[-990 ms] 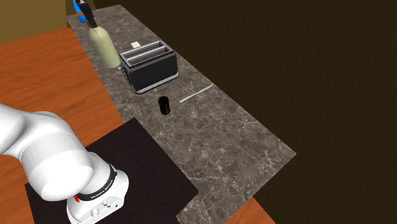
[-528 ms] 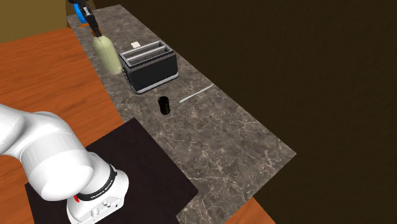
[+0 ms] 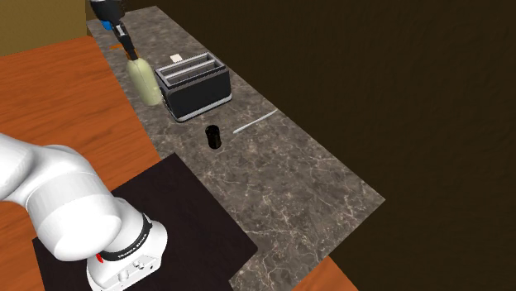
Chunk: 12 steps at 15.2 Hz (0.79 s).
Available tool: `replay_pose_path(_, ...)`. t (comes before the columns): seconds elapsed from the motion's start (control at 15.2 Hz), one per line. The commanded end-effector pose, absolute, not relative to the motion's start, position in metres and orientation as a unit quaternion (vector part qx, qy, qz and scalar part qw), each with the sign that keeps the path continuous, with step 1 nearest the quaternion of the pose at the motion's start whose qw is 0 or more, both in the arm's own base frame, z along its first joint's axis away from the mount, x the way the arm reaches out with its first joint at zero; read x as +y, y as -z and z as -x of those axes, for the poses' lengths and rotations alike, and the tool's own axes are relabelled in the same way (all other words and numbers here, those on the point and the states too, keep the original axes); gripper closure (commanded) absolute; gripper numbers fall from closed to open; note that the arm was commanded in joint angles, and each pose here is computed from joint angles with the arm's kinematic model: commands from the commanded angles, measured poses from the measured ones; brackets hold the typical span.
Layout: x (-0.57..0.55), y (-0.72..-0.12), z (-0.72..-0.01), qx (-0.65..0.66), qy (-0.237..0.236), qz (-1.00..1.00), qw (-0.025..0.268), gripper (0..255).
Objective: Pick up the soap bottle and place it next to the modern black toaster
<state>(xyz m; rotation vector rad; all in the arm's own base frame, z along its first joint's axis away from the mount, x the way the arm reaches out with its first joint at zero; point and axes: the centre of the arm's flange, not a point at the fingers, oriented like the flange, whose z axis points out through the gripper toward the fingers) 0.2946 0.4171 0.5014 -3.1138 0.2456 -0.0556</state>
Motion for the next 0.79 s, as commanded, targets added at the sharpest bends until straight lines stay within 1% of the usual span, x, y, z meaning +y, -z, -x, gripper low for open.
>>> replay_pose_path(0.0,0.416,-0.491,-0.294,0.079,0.018,0.997,0.009,255)
replay_pose_path(0.73,0.416,-0.432,-0.294,0.079,0.018,0.997,0.009,255)
